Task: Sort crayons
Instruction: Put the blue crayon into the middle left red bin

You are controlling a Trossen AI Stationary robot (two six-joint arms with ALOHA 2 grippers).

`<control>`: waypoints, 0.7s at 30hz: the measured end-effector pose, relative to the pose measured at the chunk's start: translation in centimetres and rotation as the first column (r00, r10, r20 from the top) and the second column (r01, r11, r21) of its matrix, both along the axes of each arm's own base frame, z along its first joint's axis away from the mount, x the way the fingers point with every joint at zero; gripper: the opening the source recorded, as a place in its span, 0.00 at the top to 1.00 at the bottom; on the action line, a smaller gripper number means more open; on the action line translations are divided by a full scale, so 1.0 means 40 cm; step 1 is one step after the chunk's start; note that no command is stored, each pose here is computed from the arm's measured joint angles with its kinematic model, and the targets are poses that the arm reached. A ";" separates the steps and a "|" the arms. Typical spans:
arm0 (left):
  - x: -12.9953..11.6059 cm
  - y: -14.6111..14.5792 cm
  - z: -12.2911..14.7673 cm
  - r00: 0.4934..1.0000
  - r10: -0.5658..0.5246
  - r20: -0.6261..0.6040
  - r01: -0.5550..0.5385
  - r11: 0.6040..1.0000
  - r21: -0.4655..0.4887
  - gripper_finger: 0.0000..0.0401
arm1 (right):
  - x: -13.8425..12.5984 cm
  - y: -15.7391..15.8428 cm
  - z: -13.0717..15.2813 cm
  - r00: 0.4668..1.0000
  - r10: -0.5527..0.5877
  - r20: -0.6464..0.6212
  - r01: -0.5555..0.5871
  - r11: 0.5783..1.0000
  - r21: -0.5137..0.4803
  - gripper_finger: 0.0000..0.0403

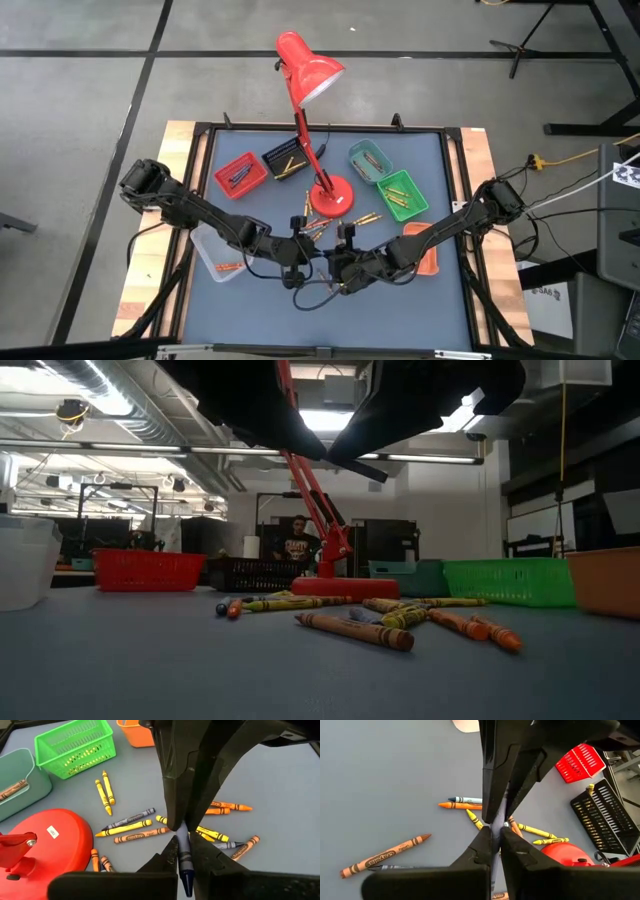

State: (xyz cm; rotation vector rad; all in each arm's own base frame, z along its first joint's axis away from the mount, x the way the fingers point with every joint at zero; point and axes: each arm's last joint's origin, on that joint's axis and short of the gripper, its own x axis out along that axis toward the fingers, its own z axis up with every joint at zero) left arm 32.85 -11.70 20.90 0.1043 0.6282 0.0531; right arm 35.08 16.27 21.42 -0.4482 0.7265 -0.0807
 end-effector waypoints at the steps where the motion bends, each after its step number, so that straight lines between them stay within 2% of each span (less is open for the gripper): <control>1: 0.000 0.000 0.000 1.000 0.000 0.000 0.000 1.000 0.000 0.98 | 0.000 0.000 0.000 1.000 0.000 0.000 0.000 1.000 0.000 0.95; 4: 0.000 0.000 0.000 1.000 -0.001 0.001 0.001 1.000 -0.001 0.98 | 0.000 0.000 0.000 1.000 0.002 -0.001 -0.002 1.000 0.000 0.91; 12: -0.010 0.004 0.010 1.000 -0.003 -0.014 0.003 1.000 0.004 0.98 | 0.000 -0.003 0.001 1.000 -0.023 0.009 0.023 0.999 -0.027 0.70; 16: -0.031 0.021 0.037 0.999 0.018 -0.034 -0.018 1.000 0.012 0.98 | -0.013 -0.009 0.005 0.999 -0.038 -0.020 0.037 0.997 -0.063 0.67; 21: -0.060 0.059 0.084 0.995 0.101 -0.018 -0.101 0.994 0.037 0.98 | -0.049 -0.030 0.024 0.993 -0.067 -0.100 0.056 0.992 -0.117 0.67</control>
